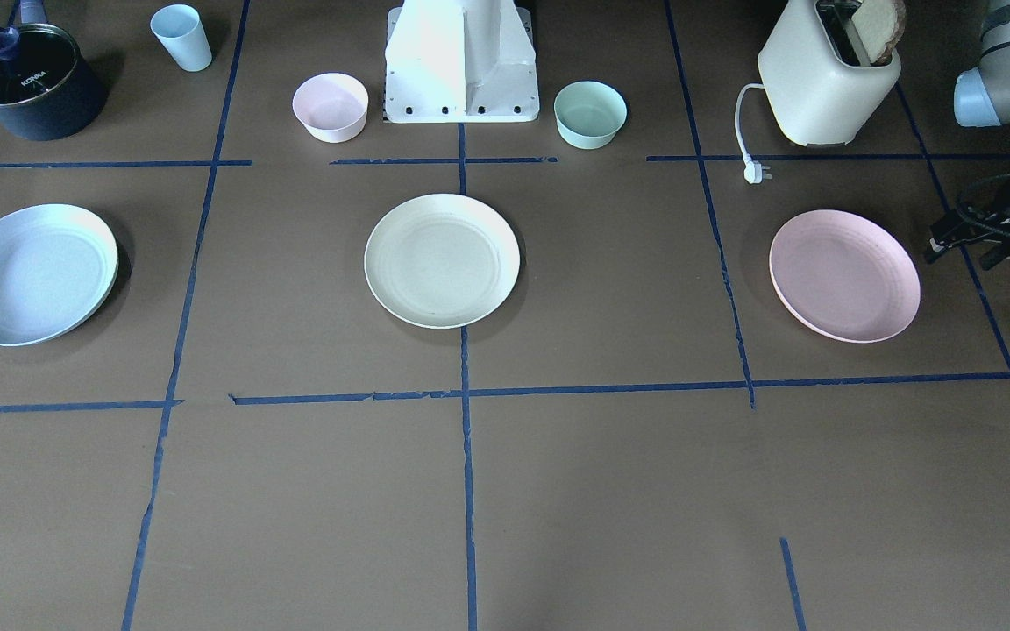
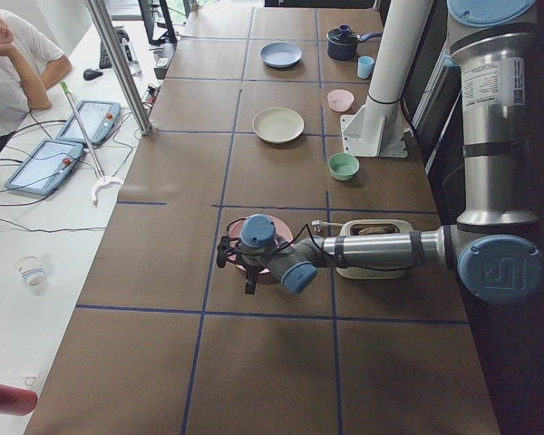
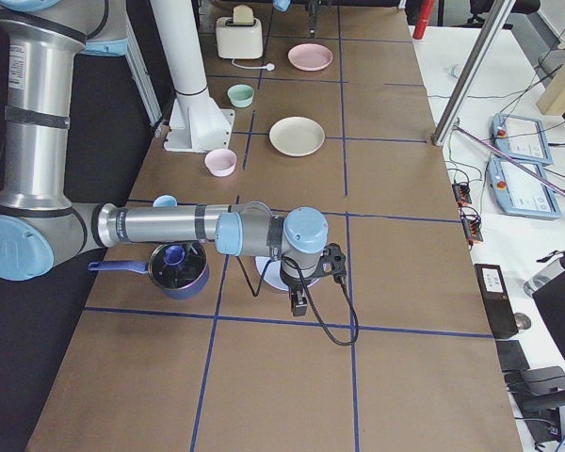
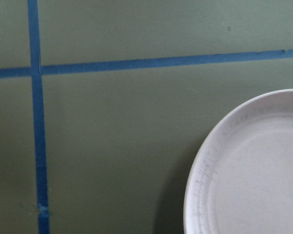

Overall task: Stack three plates with pink and blue
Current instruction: 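Reach the left gripper to the pink plate's rim and grasp it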

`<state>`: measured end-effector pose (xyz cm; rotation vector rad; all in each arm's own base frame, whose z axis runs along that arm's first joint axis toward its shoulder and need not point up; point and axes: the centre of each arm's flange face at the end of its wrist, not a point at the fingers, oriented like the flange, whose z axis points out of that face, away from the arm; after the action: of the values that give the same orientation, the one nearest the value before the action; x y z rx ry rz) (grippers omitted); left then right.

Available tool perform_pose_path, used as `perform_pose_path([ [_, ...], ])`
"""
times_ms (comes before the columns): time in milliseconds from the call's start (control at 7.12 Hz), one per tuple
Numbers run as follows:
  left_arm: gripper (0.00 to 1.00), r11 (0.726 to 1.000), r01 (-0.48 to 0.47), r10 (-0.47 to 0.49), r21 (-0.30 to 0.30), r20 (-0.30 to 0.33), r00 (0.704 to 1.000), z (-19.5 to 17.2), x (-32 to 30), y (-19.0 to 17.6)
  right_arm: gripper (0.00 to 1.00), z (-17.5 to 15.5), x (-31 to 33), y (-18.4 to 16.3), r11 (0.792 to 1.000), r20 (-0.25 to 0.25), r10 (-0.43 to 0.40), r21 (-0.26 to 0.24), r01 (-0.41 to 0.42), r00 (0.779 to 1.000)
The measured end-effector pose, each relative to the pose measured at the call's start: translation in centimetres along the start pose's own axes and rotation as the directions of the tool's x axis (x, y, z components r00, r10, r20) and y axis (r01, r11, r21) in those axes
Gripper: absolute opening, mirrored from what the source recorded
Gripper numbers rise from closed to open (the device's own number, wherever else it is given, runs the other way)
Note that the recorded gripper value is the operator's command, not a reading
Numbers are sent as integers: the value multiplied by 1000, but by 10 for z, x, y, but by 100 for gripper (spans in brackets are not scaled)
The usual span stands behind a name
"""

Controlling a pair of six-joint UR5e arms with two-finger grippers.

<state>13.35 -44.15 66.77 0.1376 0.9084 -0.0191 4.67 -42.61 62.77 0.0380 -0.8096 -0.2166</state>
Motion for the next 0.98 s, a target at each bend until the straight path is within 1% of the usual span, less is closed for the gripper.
perform_pose_path([
  [281, 98, 999, 40, -40, -29, 4, 999, 25, 6, 10, 100, 0, 0, 0, 1000, 0, 0, 0, 0, 1000],
  [421, 31, 998, 42, -42, -39, 5, 999, 31, 8, 12, 100, 0, 0, 0, 1000, 0, 0, 0, 0, 1000],
  [561, 7, 998, 41, -41, -45, 2, 999, 33, 11, 13, 100, 0, 0, 0, 1000, 0, -1, 0, 1, 1000],
  [842, 0, 998, 42, -42, -49, -6, 999, 33, 15, 13, 100, 0, 0, 0, 1000, 0, -1, 1, 1, 1000],
  [982, 0, 998, 41, -42, -48, -8, 999, 33, 16, 13, 100, 0, -1, 0, 1000, 0, -1, 1, 1, 1000],
])
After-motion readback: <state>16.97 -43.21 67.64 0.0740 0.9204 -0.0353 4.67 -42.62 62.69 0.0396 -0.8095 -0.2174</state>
